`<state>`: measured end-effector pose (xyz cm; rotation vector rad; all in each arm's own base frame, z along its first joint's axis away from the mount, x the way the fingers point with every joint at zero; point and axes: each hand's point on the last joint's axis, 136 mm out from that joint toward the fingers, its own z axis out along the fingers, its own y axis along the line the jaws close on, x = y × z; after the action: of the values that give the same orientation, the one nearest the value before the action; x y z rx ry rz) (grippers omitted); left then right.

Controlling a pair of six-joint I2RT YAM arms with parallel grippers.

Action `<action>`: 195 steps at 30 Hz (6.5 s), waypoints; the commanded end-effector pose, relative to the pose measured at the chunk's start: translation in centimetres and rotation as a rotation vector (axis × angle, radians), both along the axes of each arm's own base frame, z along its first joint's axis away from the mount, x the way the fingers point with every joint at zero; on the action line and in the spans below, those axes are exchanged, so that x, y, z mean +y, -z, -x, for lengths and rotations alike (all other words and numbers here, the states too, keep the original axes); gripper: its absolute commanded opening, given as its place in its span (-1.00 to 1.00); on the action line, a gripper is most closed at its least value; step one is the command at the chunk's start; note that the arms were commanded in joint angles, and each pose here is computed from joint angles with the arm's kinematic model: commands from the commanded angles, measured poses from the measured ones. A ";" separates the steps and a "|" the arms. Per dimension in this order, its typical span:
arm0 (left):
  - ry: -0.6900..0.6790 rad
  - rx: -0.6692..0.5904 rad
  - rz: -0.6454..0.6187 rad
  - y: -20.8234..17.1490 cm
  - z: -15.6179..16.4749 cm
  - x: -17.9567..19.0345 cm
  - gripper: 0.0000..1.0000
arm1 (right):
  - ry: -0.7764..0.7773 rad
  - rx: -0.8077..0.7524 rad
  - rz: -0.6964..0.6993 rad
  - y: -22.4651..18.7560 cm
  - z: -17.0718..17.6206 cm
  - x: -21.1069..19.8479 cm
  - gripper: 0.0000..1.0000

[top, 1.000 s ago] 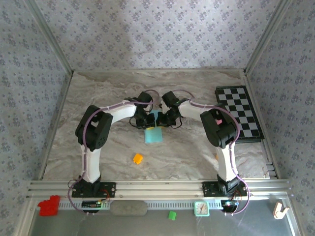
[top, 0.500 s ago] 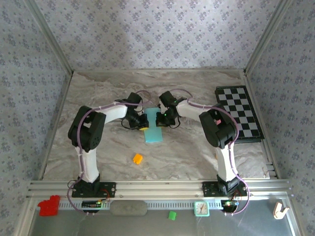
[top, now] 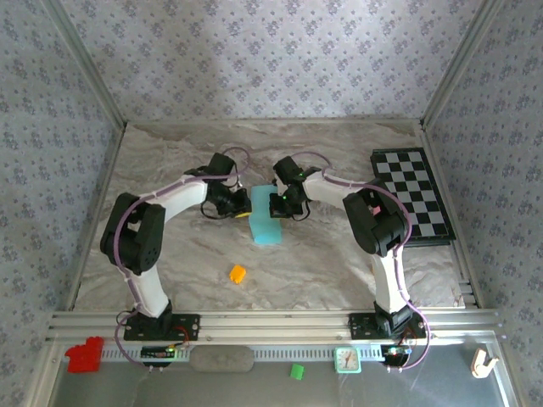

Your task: Fold a paper plane with a square sheet of paper (pick it up from the middle)

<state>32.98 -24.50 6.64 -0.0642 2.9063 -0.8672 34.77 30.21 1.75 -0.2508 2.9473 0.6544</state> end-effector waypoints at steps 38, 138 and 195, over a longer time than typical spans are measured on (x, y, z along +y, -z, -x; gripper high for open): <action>0.040 0.023 0.196 1.2 -4.0 -2.9 -0.72 | -0.044 0.193 0.346 7.9 5.0 -7.3 -0.90; 0.028 0.119 0.167 0.1 3.1 -0.3 -0.82 | 0.045 0.243 0.316 8.9 5.9 -7.8 -0.92; 0.036 -0.019 0.142 0.9 5.5 -1.2 -0.82 | 0.089 0.278 0.310 10.2 6.2 -8.8 -0.92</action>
<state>26.13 -24.33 4.89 0.0272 2.9255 -0.9914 34.42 29.89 0.89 -0.2150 2.9541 0.7850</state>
